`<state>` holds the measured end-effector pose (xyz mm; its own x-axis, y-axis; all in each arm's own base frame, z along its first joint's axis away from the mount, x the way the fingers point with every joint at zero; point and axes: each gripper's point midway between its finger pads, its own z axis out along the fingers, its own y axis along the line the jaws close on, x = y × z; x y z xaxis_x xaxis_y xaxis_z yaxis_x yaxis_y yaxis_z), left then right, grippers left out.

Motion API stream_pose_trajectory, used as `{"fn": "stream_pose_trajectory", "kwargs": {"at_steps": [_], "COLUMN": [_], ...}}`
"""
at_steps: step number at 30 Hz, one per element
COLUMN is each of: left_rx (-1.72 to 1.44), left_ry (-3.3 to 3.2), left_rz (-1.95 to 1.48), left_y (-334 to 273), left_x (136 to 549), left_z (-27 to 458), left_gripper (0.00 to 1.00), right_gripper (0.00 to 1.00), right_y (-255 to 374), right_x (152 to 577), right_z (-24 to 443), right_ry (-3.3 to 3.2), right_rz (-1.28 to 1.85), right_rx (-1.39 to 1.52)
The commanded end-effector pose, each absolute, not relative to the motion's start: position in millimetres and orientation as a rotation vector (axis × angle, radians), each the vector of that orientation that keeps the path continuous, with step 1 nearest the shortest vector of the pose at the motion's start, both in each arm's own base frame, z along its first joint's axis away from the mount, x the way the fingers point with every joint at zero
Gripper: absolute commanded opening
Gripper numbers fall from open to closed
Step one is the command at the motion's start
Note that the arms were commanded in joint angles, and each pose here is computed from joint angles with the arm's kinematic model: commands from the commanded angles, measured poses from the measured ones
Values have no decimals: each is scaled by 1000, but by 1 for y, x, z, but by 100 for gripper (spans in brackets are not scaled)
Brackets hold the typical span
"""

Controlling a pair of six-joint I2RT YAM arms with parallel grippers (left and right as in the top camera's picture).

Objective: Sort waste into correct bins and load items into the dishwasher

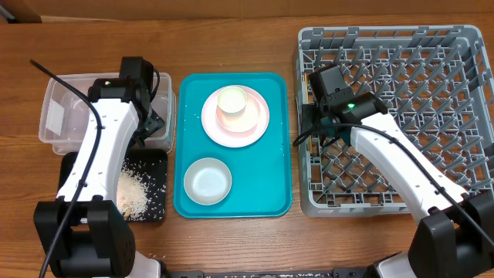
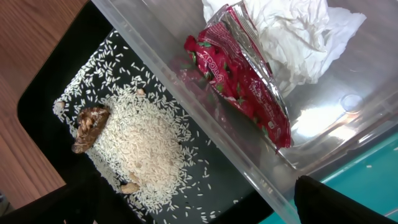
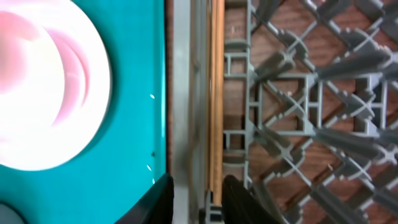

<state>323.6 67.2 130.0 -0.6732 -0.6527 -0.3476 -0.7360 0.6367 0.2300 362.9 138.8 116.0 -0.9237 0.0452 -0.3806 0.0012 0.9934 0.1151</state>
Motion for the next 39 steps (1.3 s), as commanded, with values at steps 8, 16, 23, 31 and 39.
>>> {"fn": "stream_pose_trajectory", "kwargs": {"at_steps": [8,16,23,31,39], "left_rx": [-1142,-1142,-1142,-1142,-1142], "left_ry": [2603,2603,2603,2603,2603], "left_rz": [543,543,543,543,543], "left_y": [72,72,72,72,72], "left_x": [327,327,327,327,327], "left_z": [133,133,133,133,133], "left_gripper": [100,100,100,100,100], "right_gripper": [33,34,34,21,17], "right_y": [142,145,150,159,159], "right_x": [371,379,377,373,373], "right_z": [114,90,87,88,88], "right_ry": [2719,2751,2767,2781,2782], "right_rz": [181,164,206,274,274], "right_rx": [81,80,71,55,56]}}
